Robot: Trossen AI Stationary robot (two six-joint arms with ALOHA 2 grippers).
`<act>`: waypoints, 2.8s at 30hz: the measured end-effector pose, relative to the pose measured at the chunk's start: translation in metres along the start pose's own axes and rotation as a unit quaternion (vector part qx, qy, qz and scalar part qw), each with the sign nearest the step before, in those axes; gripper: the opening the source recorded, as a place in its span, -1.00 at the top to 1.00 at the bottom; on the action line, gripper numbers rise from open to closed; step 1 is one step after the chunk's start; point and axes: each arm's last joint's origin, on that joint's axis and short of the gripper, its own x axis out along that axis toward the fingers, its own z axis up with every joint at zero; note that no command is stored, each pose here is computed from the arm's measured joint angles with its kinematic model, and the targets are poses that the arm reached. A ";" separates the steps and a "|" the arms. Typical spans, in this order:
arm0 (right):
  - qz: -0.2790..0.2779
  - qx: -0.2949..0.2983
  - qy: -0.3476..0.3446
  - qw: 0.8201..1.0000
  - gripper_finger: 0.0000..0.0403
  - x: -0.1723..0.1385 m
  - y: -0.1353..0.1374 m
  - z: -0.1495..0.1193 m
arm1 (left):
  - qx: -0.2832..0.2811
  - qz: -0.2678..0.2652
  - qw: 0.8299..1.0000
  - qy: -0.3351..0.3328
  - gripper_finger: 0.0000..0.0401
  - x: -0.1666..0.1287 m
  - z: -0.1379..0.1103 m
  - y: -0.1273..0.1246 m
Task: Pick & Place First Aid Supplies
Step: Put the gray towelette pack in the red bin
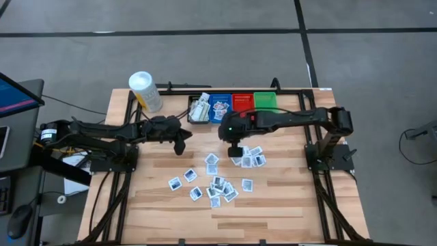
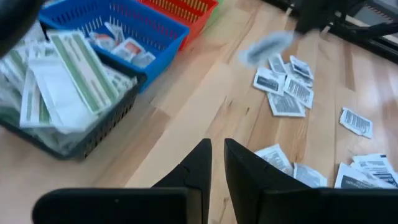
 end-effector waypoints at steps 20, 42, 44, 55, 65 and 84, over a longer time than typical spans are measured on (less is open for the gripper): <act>0.116 0.050 -0.001 0.992 1.00 -0.026 -0.016 -0.011 | -0.033 -0.005 0.999 -0.012 0.78 0.001 -0.005 0.001; 0.111 0.053 0.017 0.992 1.00 -0.012 -0.007 -0.010 | -0.035 -0.008 0.999 -0.020 0.78 0.001 -0.003 0.000; 0.078 0.052 0.023 0.995 1.00 -0.011 -0.009 -0.010 | -0.036 -0.008 0.999 -0.020 0.78 0.001 -0.003 0.000; -0.113 0.059 0.064 0.990 1.00 -0.012 -0.021 -0.014 | -0.037 -0.008 0.999 -0.020 0.78 0.001 -0.003 0.000; -0.188 0.093 0.108 0.972 1.00 -0.011 -0.070 -0.035 | -0.038 -0.008 0.999 -0.023 0.78 0.001 -0.003 0.000; -0.134 0.131 0.158 0.970 0.85 0.042 -0.121 -0.072 | -0.042 -0.011 0.999 -0.031 0.78 0.001 -0.001 0.000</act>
